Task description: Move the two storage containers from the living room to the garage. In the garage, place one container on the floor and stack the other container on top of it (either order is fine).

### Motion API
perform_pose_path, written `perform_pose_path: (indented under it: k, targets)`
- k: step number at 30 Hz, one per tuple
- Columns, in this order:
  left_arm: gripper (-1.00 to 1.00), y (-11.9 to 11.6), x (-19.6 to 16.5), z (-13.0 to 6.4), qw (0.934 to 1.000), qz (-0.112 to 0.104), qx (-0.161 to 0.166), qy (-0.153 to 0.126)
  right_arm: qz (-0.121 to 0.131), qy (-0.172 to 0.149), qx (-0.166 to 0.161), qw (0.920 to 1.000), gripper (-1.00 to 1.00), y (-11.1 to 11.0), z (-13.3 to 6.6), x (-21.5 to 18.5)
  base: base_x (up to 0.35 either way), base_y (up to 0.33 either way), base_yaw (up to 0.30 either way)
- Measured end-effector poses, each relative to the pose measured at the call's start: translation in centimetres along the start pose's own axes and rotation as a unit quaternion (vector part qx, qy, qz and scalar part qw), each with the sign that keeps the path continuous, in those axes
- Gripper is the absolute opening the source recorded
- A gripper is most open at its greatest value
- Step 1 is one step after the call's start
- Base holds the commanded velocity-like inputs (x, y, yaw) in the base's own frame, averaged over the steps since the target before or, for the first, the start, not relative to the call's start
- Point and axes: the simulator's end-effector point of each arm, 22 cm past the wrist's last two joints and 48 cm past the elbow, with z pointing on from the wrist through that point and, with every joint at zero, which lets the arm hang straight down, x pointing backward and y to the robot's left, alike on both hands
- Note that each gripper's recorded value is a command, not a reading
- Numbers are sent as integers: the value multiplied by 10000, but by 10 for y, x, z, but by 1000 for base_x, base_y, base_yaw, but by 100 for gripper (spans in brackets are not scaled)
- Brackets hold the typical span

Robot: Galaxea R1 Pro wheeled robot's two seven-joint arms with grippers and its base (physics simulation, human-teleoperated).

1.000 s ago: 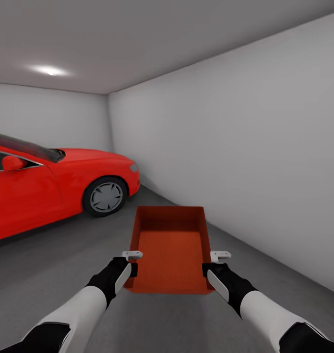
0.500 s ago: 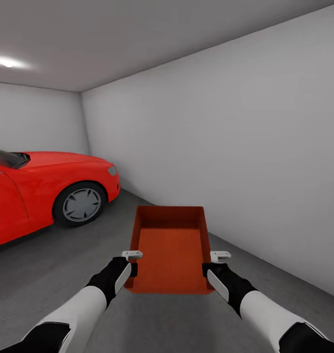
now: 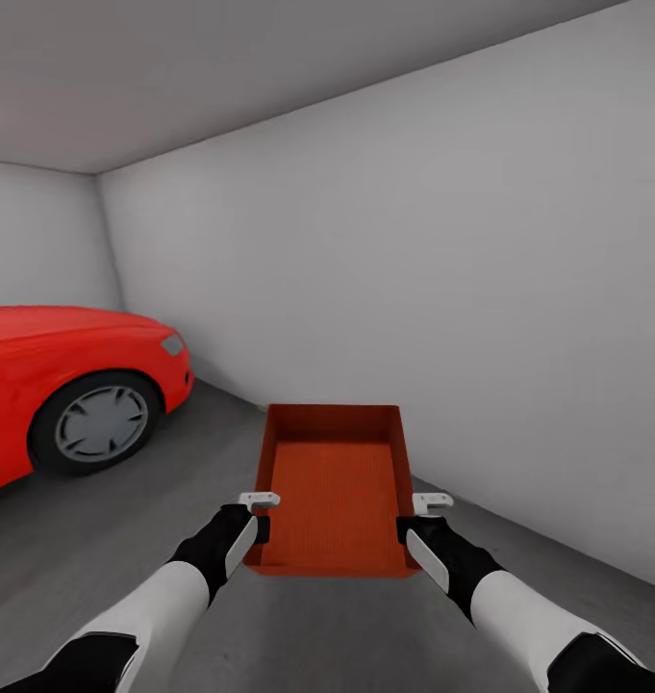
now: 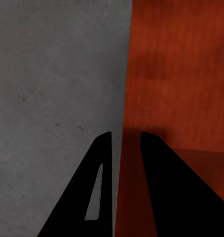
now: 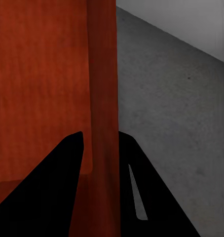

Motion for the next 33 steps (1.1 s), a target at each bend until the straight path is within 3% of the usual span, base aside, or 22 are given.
perform_pose_path:
  k: [33]
  targets:
    - [-100, 0, 0, 0, 10000, -4, 2, 3, -8, 0, 0, 10000, -100, 0, 0, 0, 323, 0, -243]
